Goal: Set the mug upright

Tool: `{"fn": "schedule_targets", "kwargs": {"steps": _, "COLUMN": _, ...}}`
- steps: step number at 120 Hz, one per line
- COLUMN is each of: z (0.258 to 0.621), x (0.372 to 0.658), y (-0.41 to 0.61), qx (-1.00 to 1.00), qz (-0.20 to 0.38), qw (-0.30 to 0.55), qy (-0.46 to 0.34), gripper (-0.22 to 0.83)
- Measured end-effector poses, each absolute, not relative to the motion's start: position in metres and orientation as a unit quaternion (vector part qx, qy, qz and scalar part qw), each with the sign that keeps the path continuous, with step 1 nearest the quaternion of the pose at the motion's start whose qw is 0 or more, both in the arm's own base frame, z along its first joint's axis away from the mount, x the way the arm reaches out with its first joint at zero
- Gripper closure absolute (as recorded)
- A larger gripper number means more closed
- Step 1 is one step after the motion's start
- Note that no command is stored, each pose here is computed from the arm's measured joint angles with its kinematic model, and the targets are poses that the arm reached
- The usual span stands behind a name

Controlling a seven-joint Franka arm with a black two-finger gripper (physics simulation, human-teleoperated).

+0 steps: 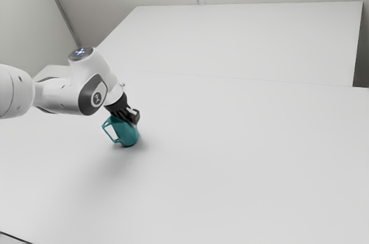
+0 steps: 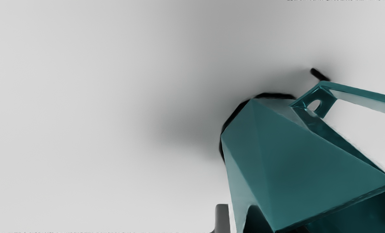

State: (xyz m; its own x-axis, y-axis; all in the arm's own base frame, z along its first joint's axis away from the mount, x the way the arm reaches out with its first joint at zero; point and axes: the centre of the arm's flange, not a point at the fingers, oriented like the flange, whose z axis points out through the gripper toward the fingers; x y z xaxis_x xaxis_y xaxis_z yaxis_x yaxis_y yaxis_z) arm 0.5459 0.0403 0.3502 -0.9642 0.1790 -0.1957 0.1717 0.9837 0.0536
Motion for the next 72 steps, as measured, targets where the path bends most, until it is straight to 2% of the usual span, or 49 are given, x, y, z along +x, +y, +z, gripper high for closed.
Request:
{"fn": "schedule_targets", "kwargs": {"steps": 13, "z": 0.351, "x": 0.545, "y": 0.050, "qx": 0.078, "qz": 0.018, "qw": 0.101, "qy": 0.992, "gripper": 0.33}}
{"fn": "schedule_targets", "kwargs": {"steps": 28, "z": 0.368, "x": 0.542, "y": 0.053, "qx": 0.075, "qz": 0.020, "qw": 0.111, "qy": 0.991, "gripper": 0.19}}
{"fn": "schedule_targets", "kwargs": {"steps": 47, "z": 0.392, "x": 0.537, "y": 0.048, "qx": 0.078, "qz": 0.022, "qw": 0.118, "qy": 0.990, "gripper": 0.09}}
{"fn": "schedule_targets", "kwargs": {"steps": 72, "z": 0.432, "x": 0.532, "y": 0.025, "qx": 0.099, "qz": 0.023, "qw": 0.133, "qy": 0.986, "gripper": 0.03}}
